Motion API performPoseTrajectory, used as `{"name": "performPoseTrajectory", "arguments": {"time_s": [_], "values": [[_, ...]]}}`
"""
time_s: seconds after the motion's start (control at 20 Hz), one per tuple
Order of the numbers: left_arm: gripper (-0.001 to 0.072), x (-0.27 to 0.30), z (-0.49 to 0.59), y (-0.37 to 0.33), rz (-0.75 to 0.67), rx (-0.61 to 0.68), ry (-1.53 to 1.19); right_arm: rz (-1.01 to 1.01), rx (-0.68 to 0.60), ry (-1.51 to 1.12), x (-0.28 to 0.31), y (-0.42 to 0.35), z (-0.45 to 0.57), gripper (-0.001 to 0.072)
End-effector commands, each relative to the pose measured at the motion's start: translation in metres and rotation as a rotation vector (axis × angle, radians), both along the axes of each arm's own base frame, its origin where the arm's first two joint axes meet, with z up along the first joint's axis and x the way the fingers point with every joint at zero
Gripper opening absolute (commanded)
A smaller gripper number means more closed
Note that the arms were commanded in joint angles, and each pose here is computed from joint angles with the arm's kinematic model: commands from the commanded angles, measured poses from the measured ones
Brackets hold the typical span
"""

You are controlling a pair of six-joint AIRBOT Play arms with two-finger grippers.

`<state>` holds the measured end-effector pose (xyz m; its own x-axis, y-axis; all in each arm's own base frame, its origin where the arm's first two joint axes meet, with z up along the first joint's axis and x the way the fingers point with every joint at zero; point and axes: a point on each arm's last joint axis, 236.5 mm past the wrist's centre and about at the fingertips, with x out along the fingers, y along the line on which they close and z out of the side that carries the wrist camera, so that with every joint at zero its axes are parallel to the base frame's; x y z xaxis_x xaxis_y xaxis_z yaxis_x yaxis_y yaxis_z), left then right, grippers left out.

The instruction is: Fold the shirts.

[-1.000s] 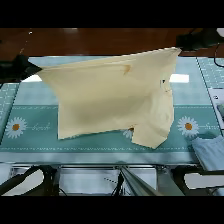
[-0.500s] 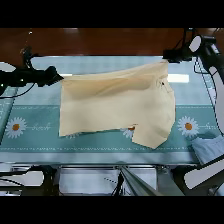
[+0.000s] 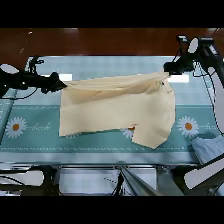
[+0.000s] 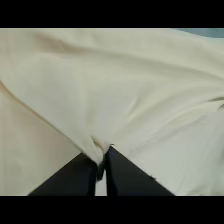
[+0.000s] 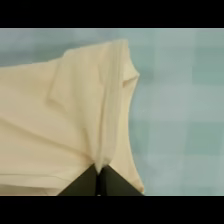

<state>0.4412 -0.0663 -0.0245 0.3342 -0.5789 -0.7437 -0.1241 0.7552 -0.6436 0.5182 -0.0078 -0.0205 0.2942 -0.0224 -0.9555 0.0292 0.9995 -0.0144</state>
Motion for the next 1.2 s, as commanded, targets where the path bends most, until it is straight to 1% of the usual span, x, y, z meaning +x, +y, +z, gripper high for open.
{"name": "performPoseTrajectory", "arguments": {"time_s": [0.0,0.05,0.1,0.15,0.2,0.25,0.35,0.4,0.45,0.55,0.6,0.65,0.7,0.75,0.9,1.0,1.1,1.15], "values": [[0.0296,-0.011,-0.002,-0.002,0.007,-0.018,0.067,0.007,0.042,0.099,-0.021,0.010,-0.009,0.0222],[0.0418,-0.012,0.000,0.000,0.017,-0.026,0.079,0.024,0.031,0.109,-0.024,0.008,-0.008,0.0346],[0.0432,-0.016,0.003,0.002,0.008,-0.037,0.094,0.066,-0.021,0.134,-0.032,-0.001,-0.003,0.0431],[0.0432,-0.022,0.008,0.006,-0.008,-0.049,0.114,0.108,-0.099,0.169,-0.043,-0.017,0.004,0.0445],[0.0432,-0.030,0.012,0.012,-0.024,-0.055,0.137,0.087,-0.145,0.190,-0.053,-0.036,0.016,0.0446],[0.0432,-0.042,0.014,0.021,-0.042,-0.050,0.169,0.043,-0.132,0.192,-0.060,-0.047,0.026,0.0446],[0.0432,-0.085,0.003,0.044,-0.087,0.032,0.274,-0.032,-0.117,0.230,-0.085,-0.078,0.044,0.0446],[0.0432,-0.108,-0.006,0.054,-0.084,0.071,0.326,-0.078,-0.087,0.238,-0.098,-0.093,0.047,0.0446],[0.0432,-0.131,-0.016,0.060,-0.055,0.083,0.363,-0.119,-0.037,0.257,-0.116,-0.104,0.046,0.0449],[0.0435,-0.167,-0.038,0.059,0.032,0.059,0.392,-0.178,0.100,0.289,-0.151,-0.109,0.033,0.0519],[0.0435,-0.181,-0.045,0.055,0.049,0.037,0.383,-0.197,0.185,0.284,-0.165,-0.106,0.026,0.0520],[0.0466,-0.194,-0.049,0.048,0.051,-0.002,0.371,-0.215,0.249,0.268,-0.174,-0.102,0.021,0.0519],[0.0630,-0.204,-0.051,0.041,0.051,-0.043,0.368,-0.236,0.297,0.249,-0.183,-0.101,0.016,0.0519],[0.0672,-0.212,-0.055,0.039,0.056,-0.064,0.383,-0.249,0.326,0.232,-0.189,-0.099,0.011,0.0519],[0.0664,-0.224,-0.065,0.035,0.040,-0.070,0.400,-0.274,0.355,0.220,-0.199,-0.097,0.001,0.0519],[0.0655,-0.222,-0.072,0.034,0.059,-0.063,0.393,-0.272,0.378,0.205,-0.195,-0.092,0.001,0.0519],[0.0638,-0.211,-0.074,0.027,0.100,-0.094,0.368,-0.261,0.411,0.179,-0.188,-0.086,0.004,0.0519],[0.0545,-0.207,-0.074,0.020,0.102,-0.115,0.361,-0.259,0.415,0.176,-0.187,-0.084,0.005,0.0519]]}}
